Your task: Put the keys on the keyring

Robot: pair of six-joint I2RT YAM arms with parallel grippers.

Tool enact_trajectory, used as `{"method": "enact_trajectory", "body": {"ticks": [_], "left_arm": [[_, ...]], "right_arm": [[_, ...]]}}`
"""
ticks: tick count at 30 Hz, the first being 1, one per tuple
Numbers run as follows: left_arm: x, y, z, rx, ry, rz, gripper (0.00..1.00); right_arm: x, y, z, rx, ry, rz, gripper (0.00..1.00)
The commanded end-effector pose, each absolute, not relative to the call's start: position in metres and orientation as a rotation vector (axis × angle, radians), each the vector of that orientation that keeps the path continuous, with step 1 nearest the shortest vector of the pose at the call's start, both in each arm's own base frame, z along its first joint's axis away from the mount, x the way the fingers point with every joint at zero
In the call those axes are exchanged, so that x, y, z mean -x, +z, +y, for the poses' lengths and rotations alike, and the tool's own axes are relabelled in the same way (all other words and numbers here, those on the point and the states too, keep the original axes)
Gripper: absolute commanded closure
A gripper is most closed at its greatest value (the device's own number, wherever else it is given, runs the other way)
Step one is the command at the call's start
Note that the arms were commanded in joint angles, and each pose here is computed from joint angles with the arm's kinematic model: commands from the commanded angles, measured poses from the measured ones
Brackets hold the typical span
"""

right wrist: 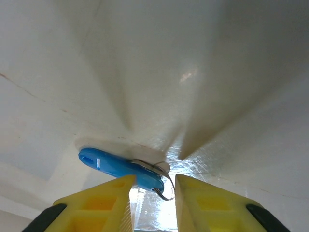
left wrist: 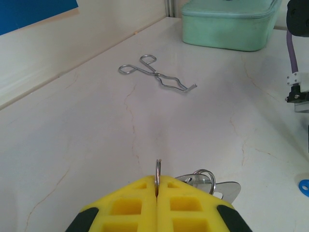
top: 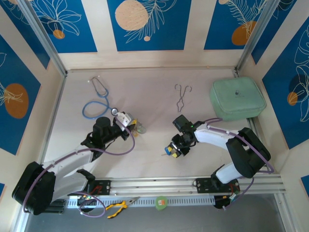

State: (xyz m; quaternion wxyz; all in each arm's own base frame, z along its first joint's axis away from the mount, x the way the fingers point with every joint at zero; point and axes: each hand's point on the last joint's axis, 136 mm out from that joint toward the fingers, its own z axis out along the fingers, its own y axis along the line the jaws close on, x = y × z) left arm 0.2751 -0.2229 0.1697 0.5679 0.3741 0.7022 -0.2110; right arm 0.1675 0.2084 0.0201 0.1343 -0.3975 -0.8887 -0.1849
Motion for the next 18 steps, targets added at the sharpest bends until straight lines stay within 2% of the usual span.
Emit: {"method": "enact_trajectory", "body": {"ticks": [1, 10, 18], "left_arm": [[-0.2724, 0.188, -0.2275, -0.901, -0.494, 1.569, 1.0], [-0.2724, 0.1875, -0.2275, -0.903, -0.494, 1.57, 1.0], [-0.2721, 0.1879, -0.2272, -0.904, -0.491, 1.568, 1.0]], "right_arm": [[-0.1616, 0.0145, 0.2062, 1.17, -0.512, -2.536, 0.75], [-0.1641, 0.0137, 0.2046, 1.167, -0.515, -2.54, 0.82], [-0.1637, 0.0124, 0.2054, 1.156, -0.504, -2.537, 0.82]]}}
